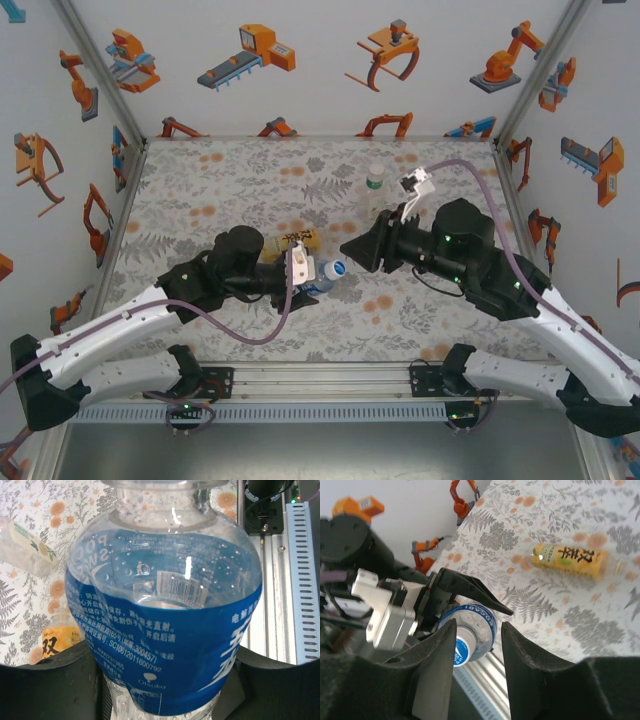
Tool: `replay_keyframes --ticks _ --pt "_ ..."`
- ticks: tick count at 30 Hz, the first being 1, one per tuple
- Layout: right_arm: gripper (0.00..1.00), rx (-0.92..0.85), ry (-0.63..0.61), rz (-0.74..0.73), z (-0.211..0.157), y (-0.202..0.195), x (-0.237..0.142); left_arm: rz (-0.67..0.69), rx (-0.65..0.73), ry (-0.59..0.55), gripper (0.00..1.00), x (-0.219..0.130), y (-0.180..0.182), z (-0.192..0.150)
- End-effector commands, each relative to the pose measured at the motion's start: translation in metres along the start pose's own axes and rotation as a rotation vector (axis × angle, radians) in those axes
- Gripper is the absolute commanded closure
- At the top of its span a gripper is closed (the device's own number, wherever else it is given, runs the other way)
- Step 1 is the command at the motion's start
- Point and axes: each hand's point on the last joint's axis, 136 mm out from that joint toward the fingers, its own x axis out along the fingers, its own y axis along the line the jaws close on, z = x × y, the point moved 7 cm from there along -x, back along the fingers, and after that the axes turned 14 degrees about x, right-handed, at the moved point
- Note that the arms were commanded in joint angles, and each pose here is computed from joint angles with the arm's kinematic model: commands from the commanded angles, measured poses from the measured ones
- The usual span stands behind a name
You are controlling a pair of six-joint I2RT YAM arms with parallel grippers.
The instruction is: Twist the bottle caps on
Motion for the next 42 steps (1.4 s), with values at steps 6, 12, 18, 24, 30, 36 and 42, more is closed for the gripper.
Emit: replay_keyframes --ticks 6,12,18,24,30,36,42 --pt "0.58 -0.647 0.118 0.279 -0.008 0.034 -0.021 -0.038 0.045 -0.098 1.00 -0.011 -0.002 0.020" --pt "0.55 -0.895 0.239 0.414 -0.022 0.041 -0.028 -0.051 0.038 -0.121 1.00 -0.012 -0.004 0.022" --pt "0.53 -0.922 0.247 0.509 -0.026 0.047 -0.026 -0.066 0.036 -0.136 1.00 -0.014 -0.007 0.024" --pt "0.54 -0.906 0.248 0.525 -0.029 0.046 -0.017 -0.073 0.034 -0.139 1.00 -0.014 -0.008 0.023" --pt "0.55 -0.897 0.226 0.497 -0.025 0.045 -0.010 -0.088 0.025 -0.144 1.00 -0.013 -0.010 0.022" --pt "0.57 -0.881 0.247 0.516 -0.027 0.045 -0.006 -0.095 0.017 -0.139 1.00 -0.012 -0.011 0.020" --pt "0.60 -0.863 0.268 0.526 -0.031 0.043 -0.002 -0.096 0.017 -0.138 1.00 -0.012 -0.011 0.020"
